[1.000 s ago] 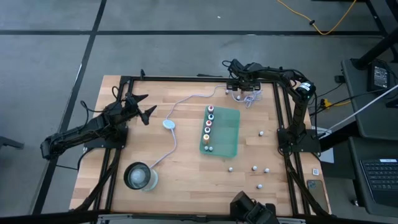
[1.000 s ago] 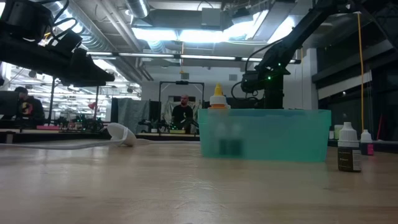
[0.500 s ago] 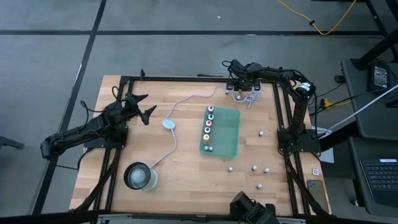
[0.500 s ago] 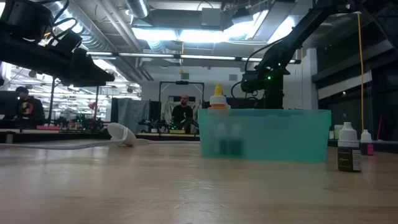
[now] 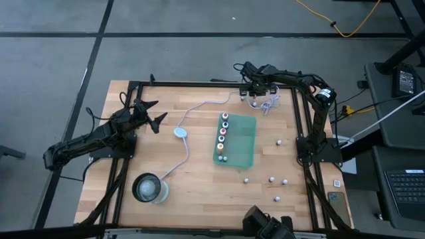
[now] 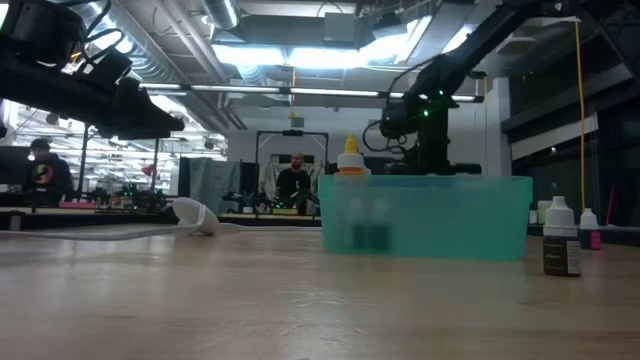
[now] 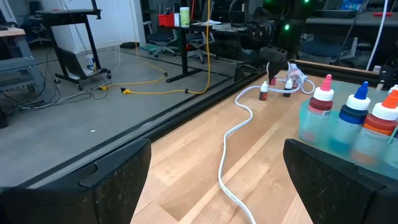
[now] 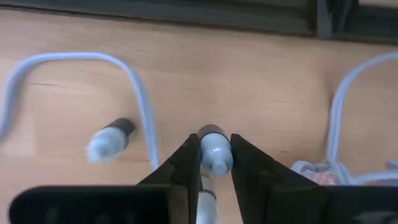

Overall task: Pick & Place food coloring
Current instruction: Put the small red food coloring bottle into the green bin

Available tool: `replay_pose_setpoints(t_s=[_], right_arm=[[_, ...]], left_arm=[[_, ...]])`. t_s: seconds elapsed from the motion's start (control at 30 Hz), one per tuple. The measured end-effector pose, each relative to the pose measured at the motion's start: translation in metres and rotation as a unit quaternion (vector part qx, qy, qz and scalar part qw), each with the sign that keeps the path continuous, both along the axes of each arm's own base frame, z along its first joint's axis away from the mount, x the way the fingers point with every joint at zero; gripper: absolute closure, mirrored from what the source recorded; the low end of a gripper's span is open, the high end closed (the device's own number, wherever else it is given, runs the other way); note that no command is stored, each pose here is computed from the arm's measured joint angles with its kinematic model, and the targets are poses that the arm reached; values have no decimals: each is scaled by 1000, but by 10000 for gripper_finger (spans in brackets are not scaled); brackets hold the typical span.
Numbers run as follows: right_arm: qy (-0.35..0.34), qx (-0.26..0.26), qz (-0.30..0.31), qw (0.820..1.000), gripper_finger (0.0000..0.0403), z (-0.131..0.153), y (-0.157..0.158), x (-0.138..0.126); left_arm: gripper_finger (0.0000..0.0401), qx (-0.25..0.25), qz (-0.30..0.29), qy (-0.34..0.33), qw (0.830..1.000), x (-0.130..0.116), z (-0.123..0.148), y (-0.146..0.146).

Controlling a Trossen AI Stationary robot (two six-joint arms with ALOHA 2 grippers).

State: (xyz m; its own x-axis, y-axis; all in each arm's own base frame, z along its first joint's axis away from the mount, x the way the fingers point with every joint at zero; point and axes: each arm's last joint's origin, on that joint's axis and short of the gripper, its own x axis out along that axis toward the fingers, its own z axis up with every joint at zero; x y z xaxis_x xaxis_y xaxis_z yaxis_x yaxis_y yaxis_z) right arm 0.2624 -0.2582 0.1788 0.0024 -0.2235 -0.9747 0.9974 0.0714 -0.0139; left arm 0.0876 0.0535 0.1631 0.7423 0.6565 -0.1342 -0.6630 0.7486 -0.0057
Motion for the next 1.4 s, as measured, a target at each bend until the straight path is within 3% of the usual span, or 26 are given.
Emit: replay_pose_setpoints(t_s=[0.37, 0.57, 0.8, 0.97, 1.4], right_arm=[[5, -68, 91, 993, 335, 90, 28, 12], [-27, -76, 191, 978, 335, 129, 75, 18], [-24, -57, 303, 951, 338, 149, 143, 22], [-24, -41, 389, 920, 339, 150, 188, 34], [16, -34, 602, 798, 339, 125, 262, 64]], left_arm=[[40, 0, 0, 0, 1000, 0, 0, 0], [40, 0, 0, 0, 1000, 0, 0, 0], [40, 0, 0, 0, 1000, 0, 0, 0], [40, 0, 0, 0, 1000, 0, 0, 0], [40, 0, 0, 0, 1000, 0, 0, 0]])
